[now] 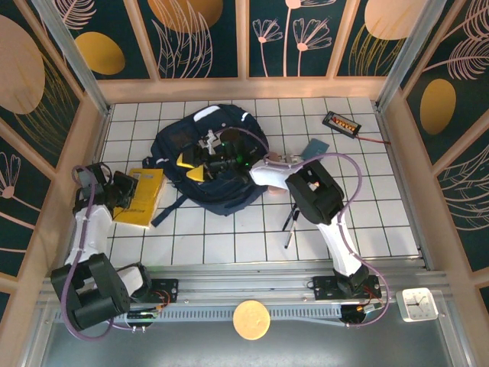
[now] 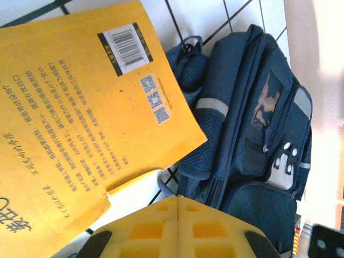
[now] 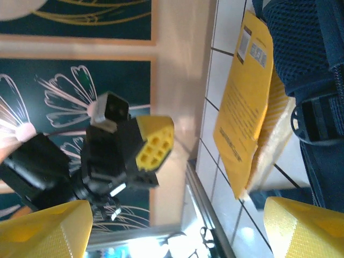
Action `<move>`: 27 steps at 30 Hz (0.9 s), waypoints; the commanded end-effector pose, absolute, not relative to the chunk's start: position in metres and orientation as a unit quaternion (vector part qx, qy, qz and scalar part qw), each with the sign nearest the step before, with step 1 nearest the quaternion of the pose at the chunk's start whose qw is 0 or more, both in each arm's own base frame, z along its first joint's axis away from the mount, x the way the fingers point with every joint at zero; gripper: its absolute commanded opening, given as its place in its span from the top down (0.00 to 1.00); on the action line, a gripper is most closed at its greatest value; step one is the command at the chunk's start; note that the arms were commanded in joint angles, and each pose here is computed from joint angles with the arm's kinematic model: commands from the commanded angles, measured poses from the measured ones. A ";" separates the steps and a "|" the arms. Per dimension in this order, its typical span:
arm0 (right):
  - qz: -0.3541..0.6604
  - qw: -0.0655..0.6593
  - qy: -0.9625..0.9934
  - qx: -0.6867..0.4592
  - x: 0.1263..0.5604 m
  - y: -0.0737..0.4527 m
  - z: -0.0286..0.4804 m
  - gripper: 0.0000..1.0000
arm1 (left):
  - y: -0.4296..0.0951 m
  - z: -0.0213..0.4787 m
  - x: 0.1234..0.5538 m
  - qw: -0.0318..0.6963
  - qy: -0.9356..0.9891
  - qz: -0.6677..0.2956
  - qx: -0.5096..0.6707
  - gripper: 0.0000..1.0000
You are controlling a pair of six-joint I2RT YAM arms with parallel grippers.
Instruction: Pack the student bag
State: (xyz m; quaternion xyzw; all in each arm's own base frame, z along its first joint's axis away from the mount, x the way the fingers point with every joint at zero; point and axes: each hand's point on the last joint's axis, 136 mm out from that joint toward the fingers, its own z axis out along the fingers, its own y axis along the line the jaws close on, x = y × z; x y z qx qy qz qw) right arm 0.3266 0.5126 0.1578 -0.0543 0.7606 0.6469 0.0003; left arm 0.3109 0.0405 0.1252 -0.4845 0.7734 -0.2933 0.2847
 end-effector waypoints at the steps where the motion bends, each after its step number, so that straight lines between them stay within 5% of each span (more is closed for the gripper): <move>1: 0.670 -0.022 0.742 -0.015 0.331 0.536 0.160 0.16 | 0.029 0.131 0.305 0.284 0.765 -0.316 -0.484 1.00; 7: 0.601 -0.025 0.796 -0.065 0.311 0.560 0.118 0.17 | 0.039 0.132 0.288 0.296 0.782 -0.262 -0.481 1.00; 8: 0.576 -0.015 0.813 -0.080 0.307 0.559 0.109 0.17 | 0.051 0.133 0.286 0.304 0.792 -0.224 -0.479 0.86; 9: 0.556 -0.006 0.826 -0.094 0.304 0.558 0.101 0.17 | 0.063 0.133 0.284 0.307 0.803 -0.187 -0.475 0.63; 10: 0.540 0.000 0.834 -0.109 0.300 0.558 0.096 0.17 | 0.072 0.133 0.285 0.306 0.812 -0.160 -0.470 0.52; 13: 0.510 0.002 0.849 -0.137 0.287 0.560 0.081 0.17 | 0.099 0.127 0.290 0.305 0.830 -0.095 -0.457 0.43; 16: 0.501 -0.007 0.853 -0.146 0.274 0.567 0.068 0.17 | 0.113 0.119 0.306 0.306 0.828 -0.104 -0.459 0.34; 27: 0.474 0.002 0.869 -0.142 0.279 0.607 0.041 0.17 | 0.124 0.066 0.341 0.260 0.870 -0.107 -0.405 0.27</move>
